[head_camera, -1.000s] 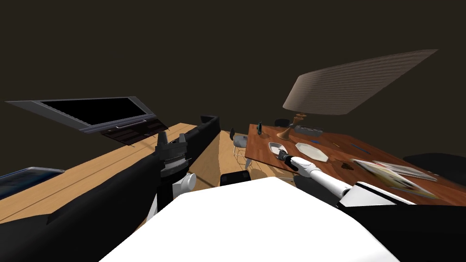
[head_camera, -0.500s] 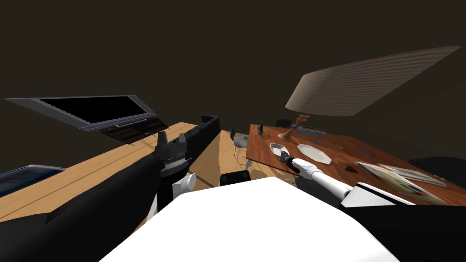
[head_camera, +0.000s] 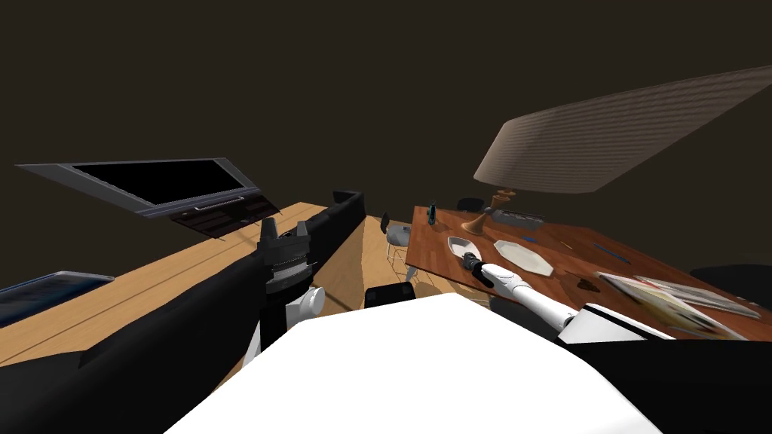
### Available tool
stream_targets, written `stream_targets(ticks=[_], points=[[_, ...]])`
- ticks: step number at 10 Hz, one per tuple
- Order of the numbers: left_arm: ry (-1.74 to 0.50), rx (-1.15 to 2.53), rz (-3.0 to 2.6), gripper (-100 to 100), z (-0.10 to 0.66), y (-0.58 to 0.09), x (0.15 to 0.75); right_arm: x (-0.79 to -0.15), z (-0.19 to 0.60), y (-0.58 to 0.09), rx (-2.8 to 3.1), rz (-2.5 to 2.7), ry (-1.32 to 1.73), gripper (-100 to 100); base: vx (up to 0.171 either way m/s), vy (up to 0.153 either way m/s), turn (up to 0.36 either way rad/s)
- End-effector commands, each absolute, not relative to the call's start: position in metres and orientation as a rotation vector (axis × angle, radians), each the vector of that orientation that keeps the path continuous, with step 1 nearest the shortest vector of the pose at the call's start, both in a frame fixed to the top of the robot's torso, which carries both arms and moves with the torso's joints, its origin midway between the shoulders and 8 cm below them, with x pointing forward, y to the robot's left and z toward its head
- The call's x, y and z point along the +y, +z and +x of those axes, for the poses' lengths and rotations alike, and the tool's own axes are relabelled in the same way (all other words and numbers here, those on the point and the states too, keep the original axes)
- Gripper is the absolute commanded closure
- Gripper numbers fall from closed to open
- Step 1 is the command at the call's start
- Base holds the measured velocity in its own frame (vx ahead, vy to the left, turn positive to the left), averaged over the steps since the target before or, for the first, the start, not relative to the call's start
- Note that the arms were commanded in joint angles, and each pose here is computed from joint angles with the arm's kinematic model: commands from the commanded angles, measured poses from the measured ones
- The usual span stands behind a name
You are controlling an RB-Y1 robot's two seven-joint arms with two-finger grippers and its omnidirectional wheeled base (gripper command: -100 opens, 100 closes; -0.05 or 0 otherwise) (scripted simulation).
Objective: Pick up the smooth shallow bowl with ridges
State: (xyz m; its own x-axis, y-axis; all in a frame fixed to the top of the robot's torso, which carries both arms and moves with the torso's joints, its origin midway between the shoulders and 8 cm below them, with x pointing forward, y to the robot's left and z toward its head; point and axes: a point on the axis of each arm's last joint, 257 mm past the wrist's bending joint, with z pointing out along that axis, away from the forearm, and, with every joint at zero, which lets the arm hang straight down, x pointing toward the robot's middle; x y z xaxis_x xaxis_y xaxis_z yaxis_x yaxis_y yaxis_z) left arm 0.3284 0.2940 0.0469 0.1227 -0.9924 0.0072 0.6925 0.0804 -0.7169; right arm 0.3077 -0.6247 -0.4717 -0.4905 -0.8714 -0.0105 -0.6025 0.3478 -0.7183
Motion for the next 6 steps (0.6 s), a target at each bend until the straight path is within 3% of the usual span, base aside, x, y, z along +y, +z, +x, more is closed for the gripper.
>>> stream_targets(ticks=[1, 3, 4, 5, 6], points=[[-1.367, 0.571, -0.657, 0, 0.328, 0.047, 0.294, -0.625, 0.308, -0.472, 2.224, -1.293, -0.934, 100, 0.0, 0.0, 0.0], [-1.367, 0.571, -0.657, 0, 0.328, 0.047, 0.294, -0.625, 0.309, -0.471, 2.222, -1.293, -0.936, 100, 0.0, 0.0, 0.0], [-1.367, 0.571, -0.657, 0, 0.328, 0.047, 0.294, -0.625, 0.309, -0.471, 2.222, -1.293, -0.936, 0, 0.0, 0.0, 0.0], [-1.367, 0.571, -0.657, 0, 0.328, 0.047, 0.294, -0.635, 0.309, -0.46, 2.215, -1.3, -0.934, 100, -0.045, 0.071, -0.054], [-1.367, 0.571, -0.657, 0, 0.328, 0.047, 0.294, -0.63, 0.309, -0.465, 2.217, -1.296, -0.938, 100, -0.029, 0.045, -0.032]])
